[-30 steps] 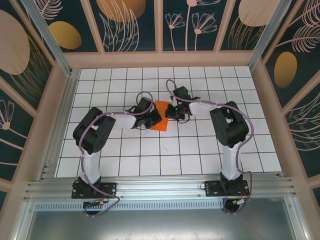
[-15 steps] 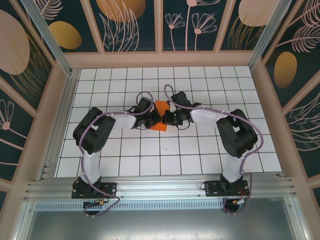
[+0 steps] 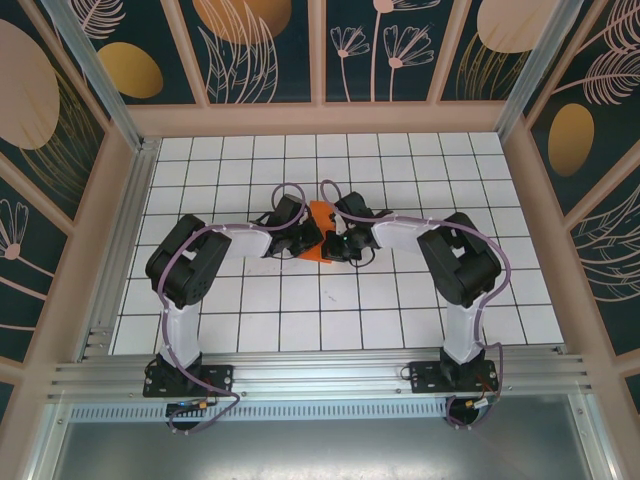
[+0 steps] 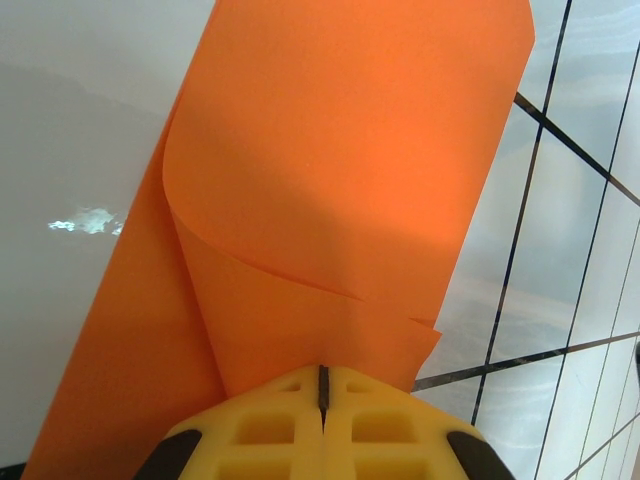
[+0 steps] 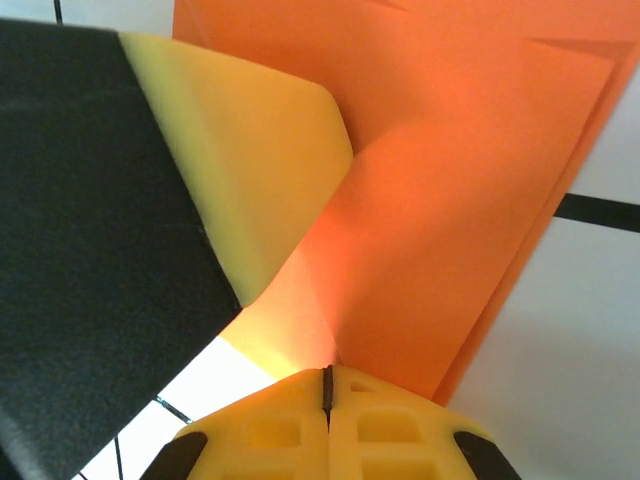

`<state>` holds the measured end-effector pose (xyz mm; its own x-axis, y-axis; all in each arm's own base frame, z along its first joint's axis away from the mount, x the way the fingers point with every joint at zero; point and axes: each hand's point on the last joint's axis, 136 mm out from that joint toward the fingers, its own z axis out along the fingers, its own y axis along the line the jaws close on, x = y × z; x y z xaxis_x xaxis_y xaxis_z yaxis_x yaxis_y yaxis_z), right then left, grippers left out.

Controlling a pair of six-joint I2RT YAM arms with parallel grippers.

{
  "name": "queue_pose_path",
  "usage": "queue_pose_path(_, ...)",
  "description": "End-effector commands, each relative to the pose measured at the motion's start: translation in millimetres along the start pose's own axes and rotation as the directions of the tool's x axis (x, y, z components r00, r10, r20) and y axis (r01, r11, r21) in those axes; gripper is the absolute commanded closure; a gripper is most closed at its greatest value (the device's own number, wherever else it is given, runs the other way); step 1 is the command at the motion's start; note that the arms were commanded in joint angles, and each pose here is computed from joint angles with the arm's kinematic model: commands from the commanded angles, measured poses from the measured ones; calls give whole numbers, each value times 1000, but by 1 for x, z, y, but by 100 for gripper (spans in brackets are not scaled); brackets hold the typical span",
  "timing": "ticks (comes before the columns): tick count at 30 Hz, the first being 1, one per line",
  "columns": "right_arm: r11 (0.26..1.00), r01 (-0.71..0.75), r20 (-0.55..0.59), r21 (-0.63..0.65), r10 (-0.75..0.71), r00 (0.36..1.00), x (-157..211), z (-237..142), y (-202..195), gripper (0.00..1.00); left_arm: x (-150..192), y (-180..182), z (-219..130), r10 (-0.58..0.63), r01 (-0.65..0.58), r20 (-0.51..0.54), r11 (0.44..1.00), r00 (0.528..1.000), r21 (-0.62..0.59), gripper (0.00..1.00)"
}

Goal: Fold a paper plane with a square sheet of paper (pick it up from the middle)
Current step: Fold the triangle a second time at the center of the table.

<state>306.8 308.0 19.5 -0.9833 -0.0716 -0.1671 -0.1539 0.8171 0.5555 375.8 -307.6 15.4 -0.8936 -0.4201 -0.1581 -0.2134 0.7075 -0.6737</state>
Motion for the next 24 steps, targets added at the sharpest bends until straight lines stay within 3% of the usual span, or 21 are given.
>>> queue_pose_path(1, 997, -57, -45, 56, 59, 997, 16, 11, -23, 98, 8, 24, 5, -23, 23, -10, 997, 1000, -71, 100)
queue_pose_path(11, 980, -107, -140, 169, 131, 981, 56, 19, -67, 98, -14, 18, 2, 17, -16, 26, 998, 1000, -63, 95)
queue_pose_path(24, 973, -99, -183, 210, 139, 973, 75, 19, -82, 98, -54, 29, 4, 64, -58, 60, 993, 996, -107, 92)
